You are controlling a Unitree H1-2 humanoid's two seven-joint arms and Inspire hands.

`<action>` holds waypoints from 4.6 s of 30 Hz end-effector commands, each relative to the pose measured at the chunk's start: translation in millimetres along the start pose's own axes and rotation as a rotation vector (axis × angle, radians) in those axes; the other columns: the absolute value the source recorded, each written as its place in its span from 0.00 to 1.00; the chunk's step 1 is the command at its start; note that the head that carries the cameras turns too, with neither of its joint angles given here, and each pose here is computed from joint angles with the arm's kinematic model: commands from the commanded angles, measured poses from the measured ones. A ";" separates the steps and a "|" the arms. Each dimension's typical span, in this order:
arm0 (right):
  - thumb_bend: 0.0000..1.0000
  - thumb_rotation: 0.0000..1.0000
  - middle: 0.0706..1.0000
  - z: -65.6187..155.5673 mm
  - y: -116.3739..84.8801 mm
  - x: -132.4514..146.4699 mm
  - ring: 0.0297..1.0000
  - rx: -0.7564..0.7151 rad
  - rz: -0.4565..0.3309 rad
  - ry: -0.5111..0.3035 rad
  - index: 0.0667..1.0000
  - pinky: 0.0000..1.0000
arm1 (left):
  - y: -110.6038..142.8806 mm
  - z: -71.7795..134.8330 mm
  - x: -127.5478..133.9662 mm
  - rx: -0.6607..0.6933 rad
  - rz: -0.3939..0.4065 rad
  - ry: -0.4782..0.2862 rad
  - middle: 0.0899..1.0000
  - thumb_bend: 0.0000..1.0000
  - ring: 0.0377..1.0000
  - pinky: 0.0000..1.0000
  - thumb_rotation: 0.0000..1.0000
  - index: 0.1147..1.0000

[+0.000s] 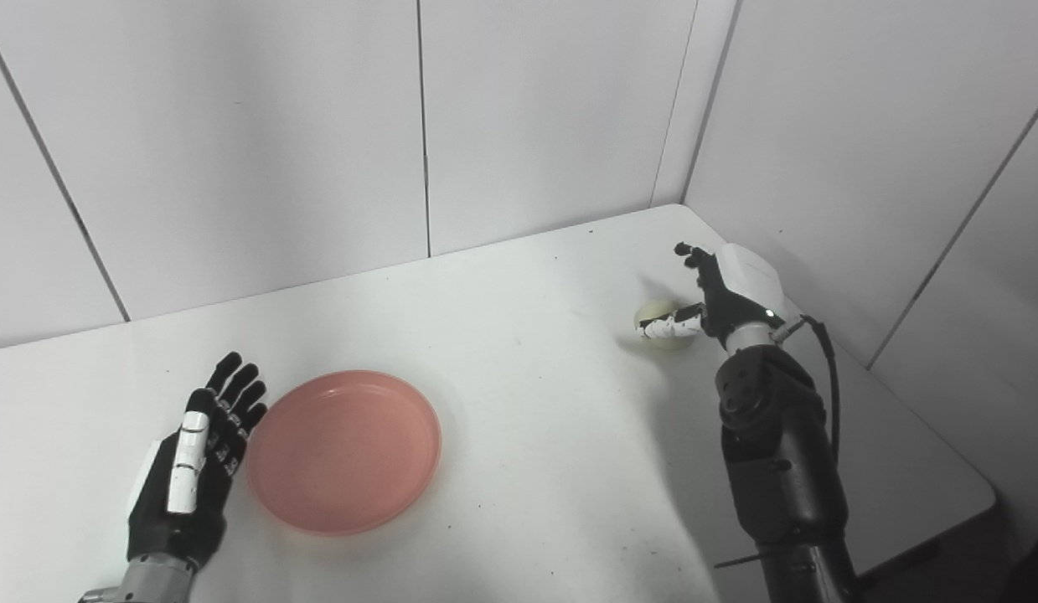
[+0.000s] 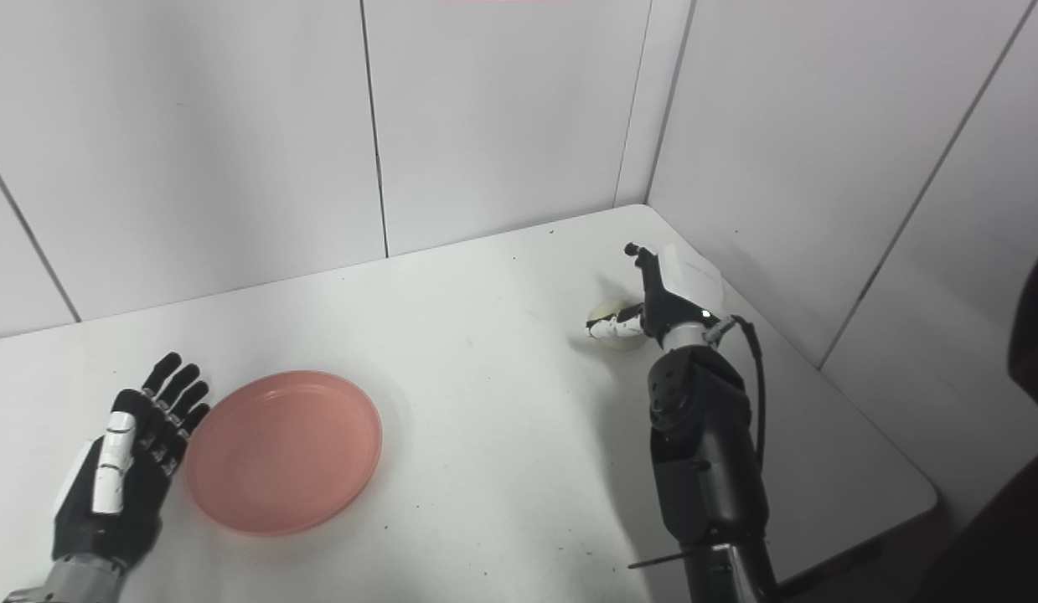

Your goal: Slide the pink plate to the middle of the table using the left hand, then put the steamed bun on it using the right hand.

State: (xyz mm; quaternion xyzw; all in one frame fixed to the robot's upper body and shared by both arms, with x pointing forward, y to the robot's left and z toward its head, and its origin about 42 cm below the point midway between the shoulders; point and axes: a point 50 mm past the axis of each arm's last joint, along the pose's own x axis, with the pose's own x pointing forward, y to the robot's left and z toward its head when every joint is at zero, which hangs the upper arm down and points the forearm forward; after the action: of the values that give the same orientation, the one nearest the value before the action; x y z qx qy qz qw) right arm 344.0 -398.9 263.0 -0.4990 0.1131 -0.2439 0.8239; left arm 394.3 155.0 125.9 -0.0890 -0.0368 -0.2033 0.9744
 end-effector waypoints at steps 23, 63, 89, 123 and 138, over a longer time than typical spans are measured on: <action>0.90 0.24 0.80 -11.0 6.8 21.8 0.78 -0.132 -0.028 0.021 0.77 0.66 | 2.9 0.0 -6.4 -0.002 -0.006 0.004 0.93 0.65 0.94 0.96 0.88 0.90; 0.52 0.00 0.40 -25.4 27.0 29.2 0.32 0.070 -0.072 -0.035 0.48 0.27 | -13.3 1.1 -6.8 0.004 -0.004 -0.017 0.93 0.57 0.93 0.94 0.87 0.91; 0.52 0.00 0.41 77.9 44.6 -55.1 0.37 0.347 0.156 -0.654 0.49 0.32 | -69.2 -28.4 15.9 0.027 0.012 -0.004 0.91 0.55 0.92 0.94 0.87 0.90; 0.51 0.00 0.39 99.5 148.9 -91.5 0.38 0.221 0.265 -0.851 0.51 0.30 | -75.9 -31.0 11.5 0.048 -0.004 -0.001 0.90 0.62 0.91 0.93 0.88 0.89; 0.53 0.23 0.86 117.8 138.0 -104.9 0.85 0.183 0.229 -0.969 0.81 0.77 | -64.2 -26.1 7.7 0.034 -0.014 -0.011 0.92 0.57 0.92 0.94 0.88 0.90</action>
State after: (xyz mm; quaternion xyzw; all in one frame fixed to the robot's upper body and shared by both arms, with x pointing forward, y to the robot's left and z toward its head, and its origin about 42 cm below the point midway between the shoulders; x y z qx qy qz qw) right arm 340.9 -203.4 173.7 -0.4607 -0.2065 0.0970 0.8577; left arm 383.0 77.7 126.6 -0.0731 -0.0569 -0.2145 0.9723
